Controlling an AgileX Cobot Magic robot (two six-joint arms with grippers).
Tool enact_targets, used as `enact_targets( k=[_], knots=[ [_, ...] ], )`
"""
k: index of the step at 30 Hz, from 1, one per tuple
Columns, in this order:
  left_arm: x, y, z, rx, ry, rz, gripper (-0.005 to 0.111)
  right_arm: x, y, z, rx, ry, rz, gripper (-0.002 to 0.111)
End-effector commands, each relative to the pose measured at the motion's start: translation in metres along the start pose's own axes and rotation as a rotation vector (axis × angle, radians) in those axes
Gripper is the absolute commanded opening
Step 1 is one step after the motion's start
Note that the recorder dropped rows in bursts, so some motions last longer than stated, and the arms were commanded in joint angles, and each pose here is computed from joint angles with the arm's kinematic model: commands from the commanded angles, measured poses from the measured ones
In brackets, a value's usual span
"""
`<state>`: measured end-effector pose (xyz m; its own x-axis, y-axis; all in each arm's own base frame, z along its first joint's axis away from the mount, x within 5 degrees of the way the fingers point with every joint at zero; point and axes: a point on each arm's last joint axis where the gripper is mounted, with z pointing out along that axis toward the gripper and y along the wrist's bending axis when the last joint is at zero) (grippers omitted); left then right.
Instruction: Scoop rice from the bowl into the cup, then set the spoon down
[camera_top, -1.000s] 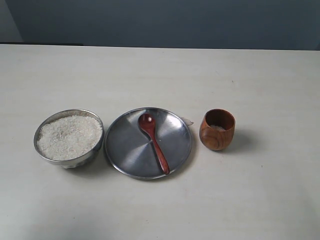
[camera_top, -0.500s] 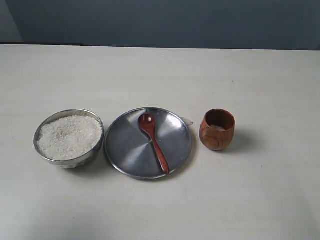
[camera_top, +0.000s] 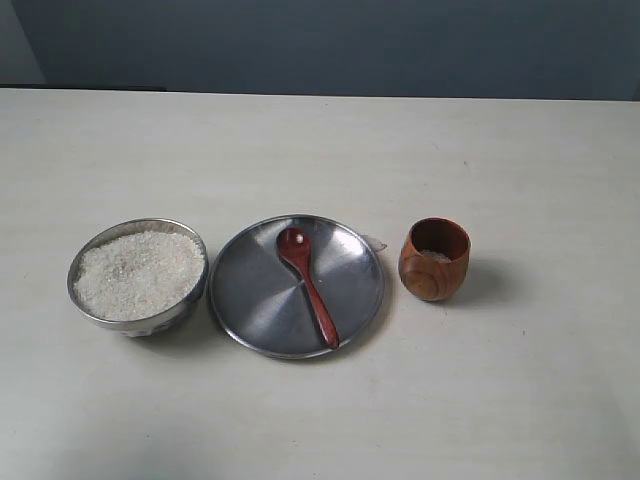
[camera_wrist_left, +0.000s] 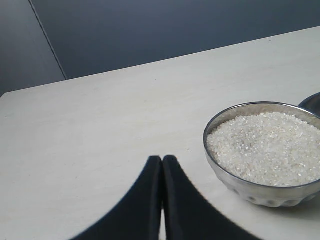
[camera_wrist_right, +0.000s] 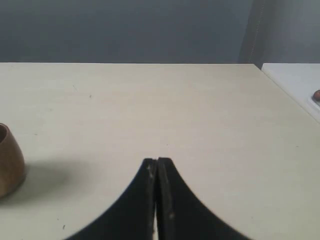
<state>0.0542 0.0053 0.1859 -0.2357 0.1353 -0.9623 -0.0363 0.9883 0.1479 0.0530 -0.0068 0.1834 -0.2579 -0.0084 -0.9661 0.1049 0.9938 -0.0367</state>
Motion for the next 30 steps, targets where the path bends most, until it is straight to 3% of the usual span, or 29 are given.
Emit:
enact_targets(
  k=[1, 30],
  knots=[
    [0.0007, -0.0003, 0.0, 0.002, -0.008, 0.002, 0.0, 0.0002, -0.0003, 0.0003, 0.006, -0.013, 0.002, 0.0],
    [0.0007, -0.0003, 0.0, 0.002, -0.008, 0.002, 0.0, 0.0002, 0.0004, 0.0003, -0.002, -0.013, 0.026, 0.0]
  ],
)
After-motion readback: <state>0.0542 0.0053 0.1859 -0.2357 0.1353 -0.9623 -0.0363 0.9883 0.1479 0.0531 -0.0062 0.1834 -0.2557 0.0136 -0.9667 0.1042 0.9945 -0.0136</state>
